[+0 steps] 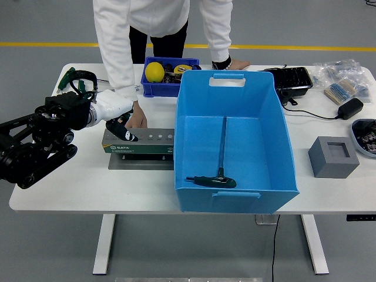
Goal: Lift tool from toolbox,place it in box,lift tool from toolbox,place it in box
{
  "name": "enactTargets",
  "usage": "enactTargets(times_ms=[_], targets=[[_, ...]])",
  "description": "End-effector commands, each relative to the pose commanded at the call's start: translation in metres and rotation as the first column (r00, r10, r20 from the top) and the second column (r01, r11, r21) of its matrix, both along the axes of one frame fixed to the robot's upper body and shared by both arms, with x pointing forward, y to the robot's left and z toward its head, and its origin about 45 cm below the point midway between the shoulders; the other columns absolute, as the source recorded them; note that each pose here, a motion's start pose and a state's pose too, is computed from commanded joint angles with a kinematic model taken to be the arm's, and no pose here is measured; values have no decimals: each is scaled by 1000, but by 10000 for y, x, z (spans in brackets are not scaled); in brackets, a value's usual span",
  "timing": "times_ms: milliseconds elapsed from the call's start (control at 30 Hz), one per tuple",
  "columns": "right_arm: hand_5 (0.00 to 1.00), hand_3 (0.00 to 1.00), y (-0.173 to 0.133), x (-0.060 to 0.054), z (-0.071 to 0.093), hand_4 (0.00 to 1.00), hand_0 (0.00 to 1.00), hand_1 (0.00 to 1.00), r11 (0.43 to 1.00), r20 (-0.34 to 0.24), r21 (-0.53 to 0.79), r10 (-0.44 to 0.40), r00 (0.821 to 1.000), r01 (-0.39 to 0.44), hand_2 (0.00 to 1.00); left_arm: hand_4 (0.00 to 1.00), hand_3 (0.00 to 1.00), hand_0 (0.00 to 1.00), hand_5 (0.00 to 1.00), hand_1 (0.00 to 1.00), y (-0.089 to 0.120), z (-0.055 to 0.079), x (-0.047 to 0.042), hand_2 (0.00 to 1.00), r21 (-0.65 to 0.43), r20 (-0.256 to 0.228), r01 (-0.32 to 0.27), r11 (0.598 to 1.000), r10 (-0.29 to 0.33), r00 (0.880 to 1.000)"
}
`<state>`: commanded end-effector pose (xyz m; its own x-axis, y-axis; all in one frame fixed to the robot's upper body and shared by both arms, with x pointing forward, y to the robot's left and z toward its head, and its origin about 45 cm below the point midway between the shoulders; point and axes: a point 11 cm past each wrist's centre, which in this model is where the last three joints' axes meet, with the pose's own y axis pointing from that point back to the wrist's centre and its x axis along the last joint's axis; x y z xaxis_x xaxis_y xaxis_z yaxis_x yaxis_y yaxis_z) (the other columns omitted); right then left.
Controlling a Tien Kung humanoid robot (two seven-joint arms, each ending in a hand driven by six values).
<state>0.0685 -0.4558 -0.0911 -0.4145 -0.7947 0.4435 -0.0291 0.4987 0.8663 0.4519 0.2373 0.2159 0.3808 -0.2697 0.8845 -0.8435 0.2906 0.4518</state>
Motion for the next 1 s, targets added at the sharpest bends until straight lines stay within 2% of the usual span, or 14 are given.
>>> enactTargets(times_ms=[133, 167, 200, 333, 367, 533, 567, 667, 700, 867, 1000], targets=[[718, 558, 0, 0, 0, 789, 678, 639, 1000, 0, 0, -1, 1000, 1, 714, 873, 107, 132, 393, 52, -11, 44, 11, 88, -15, 46, 28, 999, -28, 999], [720, 557, 1, -1, -1, 790, 678, 639, 1000, 0, 0, -1, 1000, 1, 715, 855, 74, 87, 364, 2, -15, 55, 13, 44, -19, 56, 35, 999, -34, 998], [720, 557, 2, -2, -1, 790, 678, 639, 1000, 0, 0, -1, 1000, 1, 715, 855, 74, 87, 364, 2, -17, 65, 15, 44, -24, 65, 40, 999, -38, 997], [720, 557, 3, -3, -2, 790, 678, 639, 1000, 0, 1, -1, 1000, 1, 715, 855, 74, 87, 364, 2, -16, 105, 25, 44, -50, 84, 43, 998, -39, 996], [719, 557, 3, -2, -2, 789, 677, 639, 1000, 0, 1, 0, 1000, 0, 715, 819, 65, 60, 418, 2, -17, 120, 28, 13, -56, 90, 45, 997, -40, 995], [719, 557, 2, -4, -2, 789, 677, 639, 1000, 0, 0, -1, 1000, 1, 715, 819, 65, 60, 418, 2, -32, 235, 34, 13, -89, 110, 50, 995, -40, 993], [718, 557, 1, -5, -1, 789, 677, 639, 1000, 0, 0, -1, 1000, 1, 715, 785, 68, 58, 440, 2, -47, 291, 33, 5, -99, 121, 56, 994, -44, 992], [718, 557, -1, -6, -1, 789, 677, 639, 1000, 0, 0, -2, 1000, 2, 715, 785, 68, 58, 440, 2, -94, 422, 31, 5, -120, 152, 80, 989, -61, 987], [718, 557, -3, -1, 1, 789, 677, 639, 1000, 0, 0, -1, 1000, 1, 715, 785, 68, 58, 440, 2, -126, 501, 31, 5, -126, 174, 100, 987, -77, 982], [719, 556, -10, 6, 5, 789, 677, 639, 1000, 0, -1, 2, 1000, -2, 715, 781, 63, 60, 429, 2, -207, 741, 23, 2, -133, 225, 143, 981, -111, 968], [719, 557, -17, 0, 7, 789, 678, 639, 1000, -1, -3, 1, 1000, -1, 715, 772, 62, 60, 443, 2, -314, 1001, -16, 2, -146, 279, 191, 971, -144, 949]])
